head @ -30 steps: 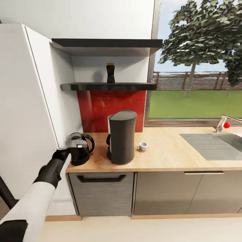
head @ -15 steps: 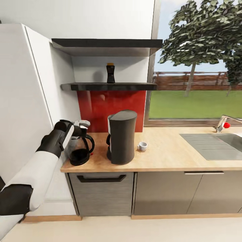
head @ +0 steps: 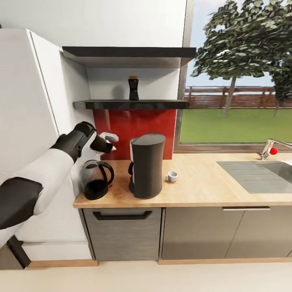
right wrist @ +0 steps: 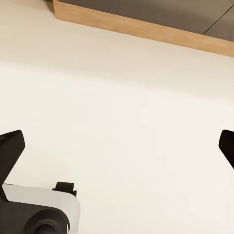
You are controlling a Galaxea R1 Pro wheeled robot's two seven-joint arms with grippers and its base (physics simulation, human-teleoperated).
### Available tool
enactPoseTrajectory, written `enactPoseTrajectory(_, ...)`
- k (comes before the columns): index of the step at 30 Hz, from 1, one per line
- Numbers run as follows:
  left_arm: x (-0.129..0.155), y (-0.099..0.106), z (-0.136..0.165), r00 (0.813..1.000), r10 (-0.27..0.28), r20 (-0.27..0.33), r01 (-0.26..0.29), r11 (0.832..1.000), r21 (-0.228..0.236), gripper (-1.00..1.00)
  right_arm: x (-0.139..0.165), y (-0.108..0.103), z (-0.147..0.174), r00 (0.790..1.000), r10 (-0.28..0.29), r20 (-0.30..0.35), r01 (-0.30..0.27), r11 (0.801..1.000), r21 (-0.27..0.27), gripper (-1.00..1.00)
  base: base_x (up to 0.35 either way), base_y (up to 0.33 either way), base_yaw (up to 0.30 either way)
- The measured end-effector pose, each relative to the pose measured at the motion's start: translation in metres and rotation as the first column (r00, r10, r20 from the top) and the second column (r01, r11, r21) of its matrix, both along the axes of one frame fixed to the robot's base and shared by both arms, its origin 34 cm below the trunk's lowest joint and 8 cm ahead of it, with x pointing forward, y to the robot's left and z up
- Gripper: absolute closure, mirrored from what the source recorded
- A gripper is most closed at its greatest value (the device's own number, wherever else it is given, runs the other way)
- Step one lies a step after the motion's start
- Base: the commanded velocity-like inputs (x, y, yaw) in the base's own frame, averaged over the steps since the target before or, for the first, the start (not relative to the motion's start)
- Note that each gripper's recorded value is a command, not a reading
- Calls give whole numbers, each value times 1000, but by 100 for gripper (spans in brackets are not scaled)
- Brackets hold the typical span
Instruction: Set up a coffee station on the kitchen countertop: keep the coffee maker on the countertop, move the bottle of coffee from the kitchen shelf to the counter next to the coffee maker, place a paper coffee filter on top of the coffee maker, put the saucer next to the coffee maker with the coffee cup on the saucer, and place the electric kettle next to the coffee maker.
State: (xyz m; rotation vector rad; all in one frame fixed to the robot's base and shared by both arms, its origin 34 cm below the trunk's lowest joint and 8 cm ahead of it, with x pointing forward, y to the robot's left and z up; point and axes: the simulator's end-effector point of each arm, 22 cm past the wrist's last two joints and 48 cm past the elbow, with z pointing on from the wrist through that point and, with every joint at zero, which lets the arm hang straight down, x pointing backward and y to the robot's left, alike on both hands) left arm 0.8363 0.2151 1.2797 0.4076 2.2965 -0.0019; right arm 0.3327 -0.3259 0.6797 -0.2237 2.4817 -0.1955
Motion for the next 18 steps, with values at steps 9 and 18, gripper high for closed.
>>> enactPoseTrajectory(9, -19, -13, -13, 982, -129, -138, 142, 986, 87, 100, 2, 1, 1, 1000, 0, 3, 0, 1000, 1, -100, 0, 0, 0)
enactPoseTrajectory(18, -24, 13, 5, 975, -138, -174, 184, 942, 281, 100, 1, -4, 1, 1000, 2, 0, -2, 1000, -4, -100, 0, 0, -1)
